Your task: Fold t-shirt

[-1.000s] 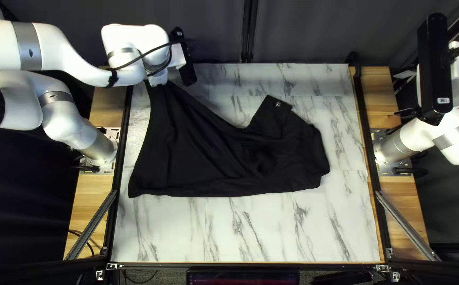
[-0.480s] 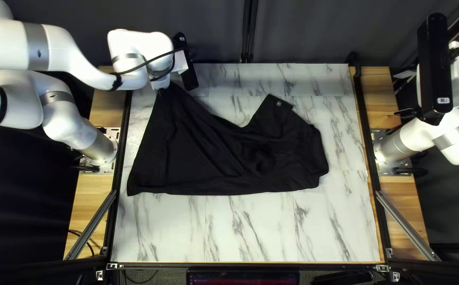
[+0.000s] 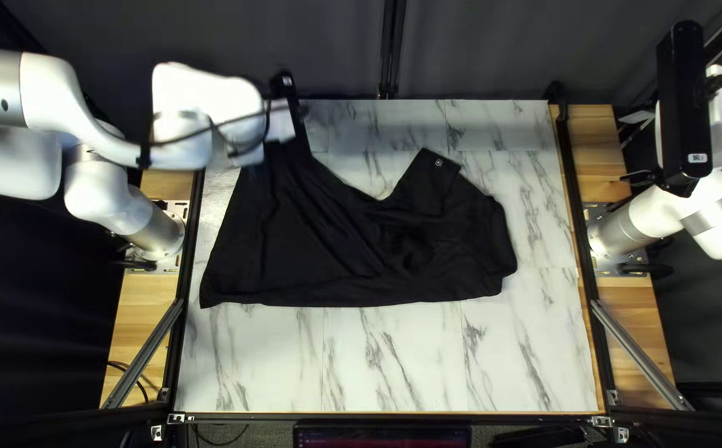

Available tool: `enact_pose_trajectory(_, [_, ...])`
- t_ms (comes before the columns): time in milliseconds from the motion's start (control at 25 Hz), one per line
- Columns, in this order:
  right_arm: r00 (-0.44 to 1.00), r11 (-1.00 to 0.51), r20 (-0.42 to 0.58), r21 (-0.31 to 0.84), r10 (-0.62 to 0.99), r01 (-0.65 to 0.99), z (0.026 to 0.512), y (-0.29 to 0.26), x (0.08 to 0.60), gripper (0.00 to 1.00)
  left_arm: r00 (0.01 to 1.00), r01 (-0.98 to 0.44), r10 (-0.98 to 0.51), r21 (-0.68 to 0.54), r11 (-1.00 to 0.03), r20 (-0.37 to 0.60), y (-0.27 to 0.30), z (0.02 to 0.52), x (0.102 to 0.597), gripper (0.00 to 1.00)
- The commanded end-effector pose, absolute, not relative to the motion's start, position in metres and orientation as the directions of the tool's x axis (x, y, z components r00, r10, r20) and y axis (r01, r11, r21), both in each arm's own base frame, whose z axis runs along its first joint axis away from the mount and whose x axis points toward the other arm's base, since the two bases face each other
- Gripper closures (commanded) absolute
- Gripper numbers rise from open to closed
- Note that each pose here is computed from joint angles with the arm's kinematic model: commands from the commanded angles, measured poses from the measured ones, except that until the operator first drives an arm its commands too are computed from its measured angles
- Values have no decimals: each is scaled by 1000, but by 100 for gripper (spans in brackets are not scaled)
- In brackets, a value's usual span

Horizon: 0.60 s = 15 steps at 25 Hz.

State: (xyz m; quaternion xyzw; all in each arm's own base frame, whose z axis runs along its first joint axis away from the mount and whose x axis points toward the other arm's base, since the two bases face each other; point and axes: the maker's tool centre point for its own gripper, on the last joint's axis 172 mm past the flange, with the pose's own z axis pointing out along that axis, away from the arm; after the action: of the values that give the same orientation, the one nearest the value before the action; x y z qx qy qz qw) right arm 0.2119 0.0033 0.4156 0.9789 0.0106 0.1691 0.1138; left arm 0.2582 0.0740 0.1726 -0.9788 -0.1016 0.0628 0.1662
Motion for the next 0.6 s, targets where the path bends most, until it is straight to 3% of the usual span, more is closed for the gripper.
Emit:
enact_pose_trajectory(40, [943, -974, 329, 226, 59, -18, 416, 3, 212, 0, 983, 144, 174, -324, -935, -66, 53, 192, 263, 0])
enact_pose_trajectory(200, [943, -974, 329, 226, 59, -18, 416, 3, 212, 0, 992, 106, 124, -306, -946, -39, 41, 205, 279, 0])
enact_pose_trajectory(600, [943, -974, 329, 226, 59, -18, 416, 3, 212, 0, 999, 33, 23, -239, -970, 46, 54, 182, 390, 0])
